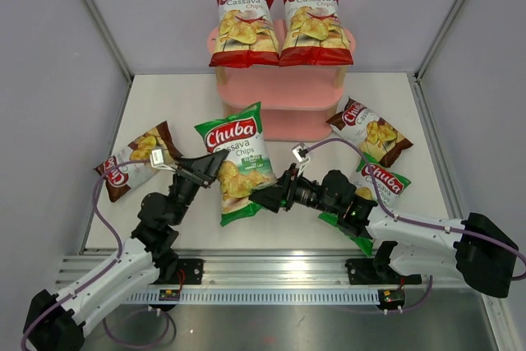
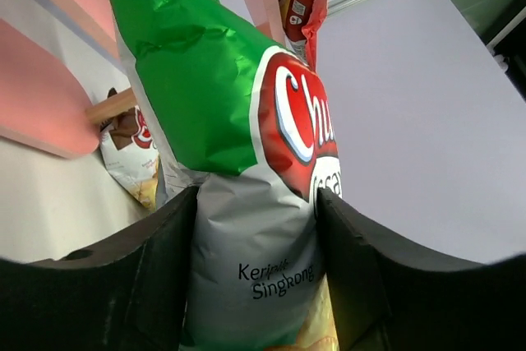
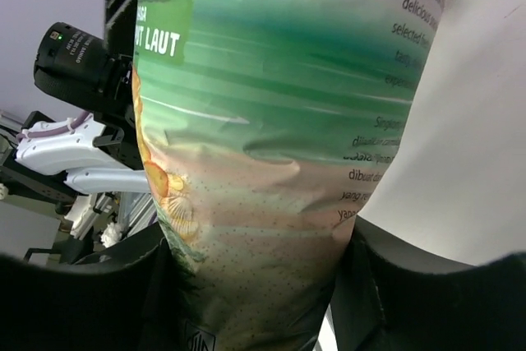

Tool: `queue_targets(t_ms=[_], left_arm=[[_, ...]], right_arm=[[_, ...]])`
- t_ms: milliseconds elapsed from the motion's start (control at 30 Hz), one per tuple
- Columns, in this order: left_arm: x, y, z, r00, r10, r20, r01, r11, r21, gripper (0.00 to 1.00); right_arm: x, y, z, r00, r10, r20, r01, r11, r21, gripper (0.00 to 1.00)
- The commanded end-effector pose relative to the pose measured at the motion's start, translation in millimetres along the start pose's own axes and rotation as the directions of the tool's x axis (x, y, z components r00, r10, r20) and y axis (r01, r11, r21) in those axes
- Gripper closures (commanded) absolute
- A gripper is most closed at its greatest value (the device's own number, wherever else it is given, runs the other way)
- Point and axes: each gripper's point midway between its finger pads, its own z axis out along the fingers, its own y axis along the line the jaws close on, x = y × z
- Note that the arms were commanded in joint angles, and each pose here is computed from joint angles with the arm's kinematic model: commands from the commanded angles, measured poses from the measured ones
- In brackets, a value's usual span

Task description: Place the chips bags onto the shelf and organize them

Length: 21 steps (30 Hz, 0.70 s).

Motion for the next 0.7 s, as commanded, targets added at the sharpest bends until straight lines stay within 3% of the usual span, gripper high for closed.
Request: queue_targets(t_ms=[0, 33, 67, 133, 500, 667], left_arm=[[12.4, -16.9, -7.5, 0.993, 0.084, -0.078, -0.079, 0.995, 0.057, 0.33], [10.9, -16.0, -8.2, 0.993, 0.098, -0.073, -0.094, 0.994, 0.049, 0.18], [9.2, -16.2, -9.5, 0.992, 0.110, -0.068, -0.107, 0.993, 0.044, 0.10], [8.0, -3.2, -11.5, 0.987, 0.148, -0.070, -0.149, 0.989, -0.014, 0.01], [-8.7, 35.2, -38.1, 0.950, 0.302, -0.072, -0.311, 0.928, -0.204, 0.01], [-31.1, 17.2, -49.0, 0.913, 0.403, -0.069, -0.406, 0.878, -0.255, 0.01]], right_arm=[[-37.5, 27.3, 3.9, 0.991, -0.072, 0.116, 0.079, 0.995, -0.058, 0.67], [-40.3, 29.7, 3.1, 0.990, -0.079, 0.121, 0.086, 0.994, -0.061, 0.70], [-40.5, 27.3, 3.2, 0.990, -0.084, 0.112, 0.090, 0.995, -0.050, 0.72], [-54.6, 22.7, 0.4, 0.988, -0.086, 0.126, 0.092, 0.995, -0.039, 0.79], [-116.7, -9.3, -19.1, 0.979, -0.030, 0.202, 0.042, 0.998, -0.056, 0.82], [-136.6, -33.5, -18.2, 0.972, 0.005, 0.236, 0.001, 1.000, -0.028, 0.82]])
